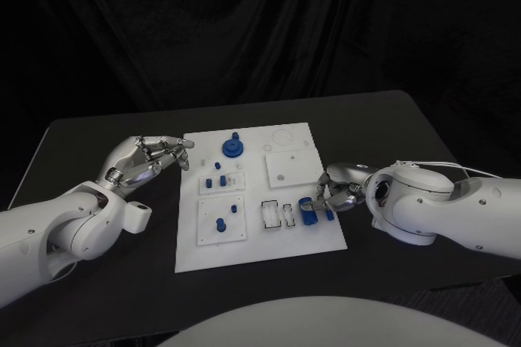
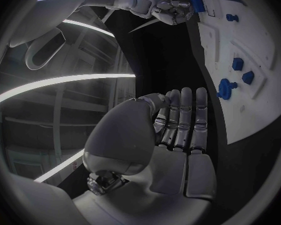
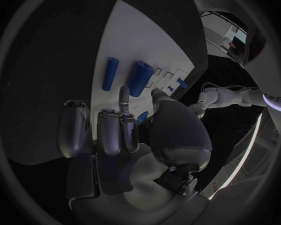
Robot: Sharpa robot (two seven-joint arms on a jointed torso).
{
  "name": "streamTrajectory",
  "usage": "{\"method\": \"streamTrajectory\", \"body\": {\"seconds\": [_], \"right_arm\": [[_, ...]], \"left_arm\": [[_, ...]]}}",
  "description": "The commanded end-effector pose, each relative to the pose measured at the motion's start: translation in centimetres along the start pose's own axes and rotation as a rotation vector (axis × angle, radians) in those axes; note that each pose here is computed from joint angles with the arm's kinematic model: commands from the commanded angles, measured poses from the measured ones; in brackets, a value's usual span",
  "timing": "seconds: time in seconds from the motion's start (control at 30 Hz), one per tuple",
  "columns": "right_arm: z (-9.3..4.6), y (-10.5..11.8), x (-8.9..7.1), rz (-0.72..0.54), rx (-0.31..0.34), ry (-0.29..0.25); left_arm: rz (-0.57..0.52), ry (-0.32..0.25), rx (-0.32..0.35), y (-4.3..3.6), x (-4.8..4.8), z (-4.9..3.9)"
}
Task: Assemble the parts on the task board
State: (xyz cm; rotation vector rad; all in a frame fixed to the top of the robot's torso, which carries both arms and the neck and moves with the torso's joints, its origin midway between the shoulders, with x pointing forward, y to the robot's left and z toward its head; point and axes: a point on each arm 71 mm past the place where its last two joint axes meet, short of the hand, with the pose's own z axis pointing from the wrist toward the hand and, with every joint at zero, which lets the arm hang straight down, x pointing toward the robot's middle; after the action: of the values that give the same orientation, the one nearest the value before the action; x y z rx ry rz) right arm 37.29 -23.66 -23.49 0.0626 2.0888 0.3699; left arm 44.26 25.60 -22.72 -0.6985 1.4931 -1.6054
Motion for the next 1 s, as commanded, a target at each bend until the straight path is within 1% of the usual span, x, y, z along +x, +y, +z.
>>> {"method": "streamTrajectory", "body": {"seconds": [0.03,0.2,0.53,0.77,0.9,1.0], "right_arm": [[-0.1,0.1,0.2,-0.055,0.008,-0.01],[0.1,0.2,0.7,-0.063,0.003,-0.002],[0.9,0.6,1.9,-0.086,-0.001,0.035],[1.7,0.5,2.3,-0.113,0.015,0.047],[2.0,0.6,2.5,-0.122,0.02,0.052],[2.1,0.7,2.6,-0.128,0.021,0.065]], "left_arm": [[-0.032,0.018,0.027,-0.02,0.25,-0.06],[-0.041,0.025,0.011,0.38,0.34,-0.24],[-0.051,0.033,-0.009,0.77,0.4,-0.49],[-0.057,0.039,-0.021,0.96,0.49,-0.56],[-0.059,0.04,-0.029,1.1,0.5,-0.62],[-0.062,0.042,-0.037,1.26,0.56,-0.71]]}}
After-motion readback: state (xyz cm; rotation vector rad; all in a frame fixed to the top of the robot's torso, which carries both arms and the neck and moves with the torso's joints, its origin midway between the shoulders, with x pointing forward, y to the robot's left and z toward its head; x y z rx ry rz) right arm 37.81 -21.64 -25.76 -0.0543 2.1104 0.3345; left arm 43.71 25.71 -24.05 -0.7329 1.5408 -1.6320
